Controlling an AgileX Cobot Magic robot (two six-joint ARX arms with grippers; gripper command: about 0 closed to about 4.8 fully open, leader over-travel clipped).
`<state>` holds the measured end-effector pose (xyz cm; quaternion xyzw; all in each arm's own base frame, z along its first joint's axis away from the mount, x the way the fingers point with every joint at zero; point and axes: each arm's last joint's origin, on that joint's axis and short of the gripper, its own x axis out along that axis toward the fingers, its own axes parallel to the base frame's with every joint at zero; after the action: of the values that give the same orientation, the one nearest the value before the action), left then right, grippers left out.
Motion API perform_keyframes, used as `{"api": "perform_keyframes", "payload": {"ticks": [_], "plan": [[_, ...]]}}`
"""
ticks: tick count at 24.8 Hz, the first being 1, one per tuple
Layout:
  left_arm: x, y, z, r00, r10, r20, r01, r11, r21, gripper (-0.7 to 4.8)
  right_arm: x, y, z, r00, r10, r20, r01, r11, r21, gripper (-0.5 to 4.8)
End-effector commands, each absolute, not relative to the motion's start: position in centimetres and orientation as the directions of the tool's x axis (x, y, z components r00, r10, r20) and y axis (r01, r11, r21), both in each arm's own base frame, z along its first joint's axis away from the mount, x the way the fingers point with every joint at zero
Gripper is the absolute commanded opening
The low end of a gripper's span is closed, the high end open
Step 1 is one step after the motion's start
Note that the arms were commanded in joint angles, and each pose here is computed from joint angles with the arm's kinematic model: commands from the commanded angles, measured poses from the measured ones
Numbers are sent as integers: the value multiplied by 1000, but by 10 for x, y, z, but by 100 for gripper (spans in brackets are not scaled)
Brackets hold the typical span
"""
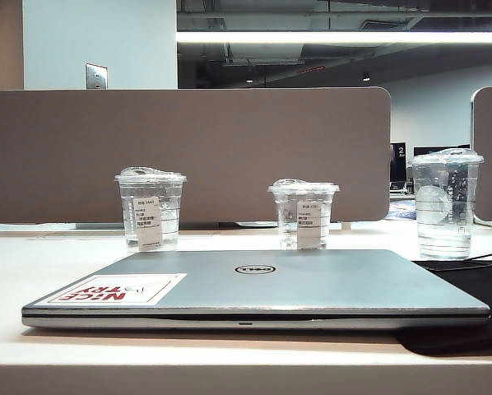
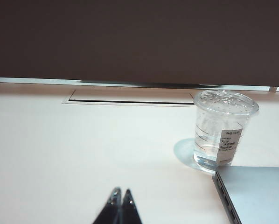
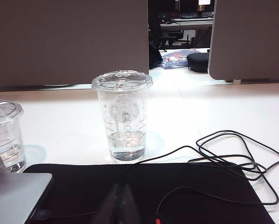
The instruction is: Pick up the coffee cup on the middle and place it on the left side of the laptop.
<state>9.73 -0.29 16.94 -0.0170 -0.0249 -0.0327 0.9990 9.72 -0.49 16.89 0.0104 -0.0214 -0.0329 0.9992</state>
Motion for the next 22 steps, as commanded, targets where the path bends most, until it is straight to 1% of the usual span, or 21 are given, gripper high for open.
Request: {"api": "perform_keyframes", "payload": {"ticks": [1,12,13,14,18,19,22], "plan": [[97,-3,172,996,-64,67,66,997,-31,-6,97,-5,169,996,-68,58,67,998,23,-5],[97,-3,172,995,-74,68,76,996,-38,-6,97,-5,169,996,-68,58,67,998,23,-5],[97,-4,173,993,-95,75,98,994,-38,-6,97,-5,169,996,-67,58,66,998,23,-5],[97,-5,175,984,-147,101,155,985,-80,-6,97,-5,169,996,-67,57,66,998,23,-5],[95,-7,184,957,-221,187,252,954,-163,-6,99,-5,167,997,-66,26,66,998,23,-5],[94,-8,188,947,-225,228,268,947,-177,-6,101,-5,165,998,-66,-4,66,998,22,-5],[92,-9,193,925,-263,273,315,934,-168,-6,106,-5,157,994,-66,-90,68,997,20,-5]]}}
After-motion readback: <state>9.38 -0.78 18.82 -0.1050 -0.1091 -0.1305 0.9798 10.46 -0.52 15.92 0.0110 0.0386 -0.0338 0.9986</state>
